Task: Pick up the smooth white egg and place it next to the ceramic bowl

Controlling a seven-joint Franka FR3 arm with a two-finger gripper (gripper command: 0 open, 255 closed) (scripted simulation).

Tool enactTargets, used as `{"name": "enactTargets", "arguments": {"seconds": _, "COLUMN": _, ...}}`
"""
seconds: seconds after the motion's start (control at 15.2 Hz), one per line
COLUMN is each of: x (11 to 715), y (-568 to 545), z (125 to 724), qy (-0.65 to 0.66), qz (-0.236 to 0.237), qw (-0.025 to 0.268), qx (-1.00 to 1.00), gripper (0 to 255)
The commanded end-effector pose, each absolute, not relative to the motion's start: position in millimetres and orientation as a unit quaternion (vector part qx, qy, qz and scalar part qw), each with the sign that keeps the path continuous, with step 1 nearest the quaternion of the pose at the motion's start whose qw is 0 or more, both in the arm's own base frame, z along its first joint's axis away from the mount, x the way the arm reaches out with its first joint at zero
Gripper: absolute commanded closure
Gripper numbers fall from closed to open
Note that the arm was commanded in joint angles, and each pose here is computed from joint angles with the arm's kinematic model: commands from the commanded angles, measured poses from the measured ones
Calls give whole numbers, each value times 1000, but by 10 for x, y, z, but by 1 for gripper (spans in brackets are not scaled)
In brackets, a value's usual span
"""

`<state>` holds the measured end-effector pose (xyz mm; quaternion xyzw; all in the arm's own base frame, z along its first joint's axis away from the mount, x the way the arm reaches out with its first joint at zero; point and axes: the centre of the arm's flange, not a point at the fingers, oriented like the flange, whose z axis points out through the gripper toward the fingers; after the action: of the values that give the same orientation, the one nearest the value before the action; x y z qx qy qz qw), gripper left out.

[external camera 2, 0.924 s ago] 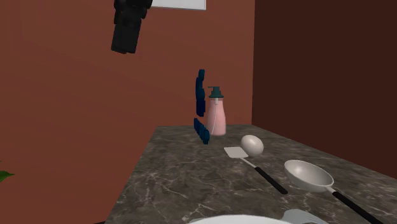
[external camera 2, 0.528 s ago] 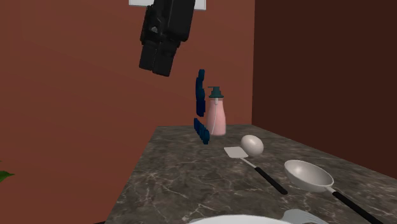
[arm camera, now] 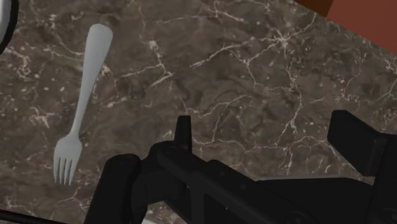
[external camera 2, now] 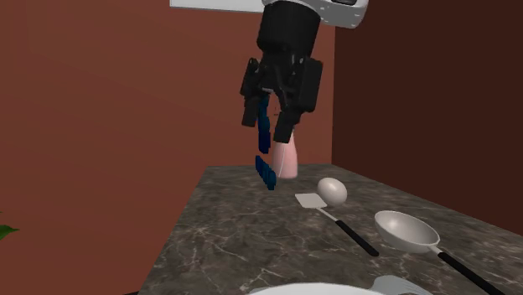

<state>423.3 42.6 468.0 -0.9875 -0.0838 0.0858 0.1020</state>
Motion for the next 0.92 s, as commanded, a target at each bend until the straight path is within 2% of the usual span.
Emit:
{"name": "enactTargets", "arguments": {"seconds": 0.0, "x": 4428, "y": 548, "z": 4561, "qy": -88, "qz": 82, "qw": 104, "qx": -987, "gripper": 0}}
{"name": "enactTargets", "arguments": {"seconds": 0.86, "x": 5800, "y": 1203, "z": 3901, "qy": -115, "qz": 61, "qw": 117, "qx": -985, "gripper": 0}}
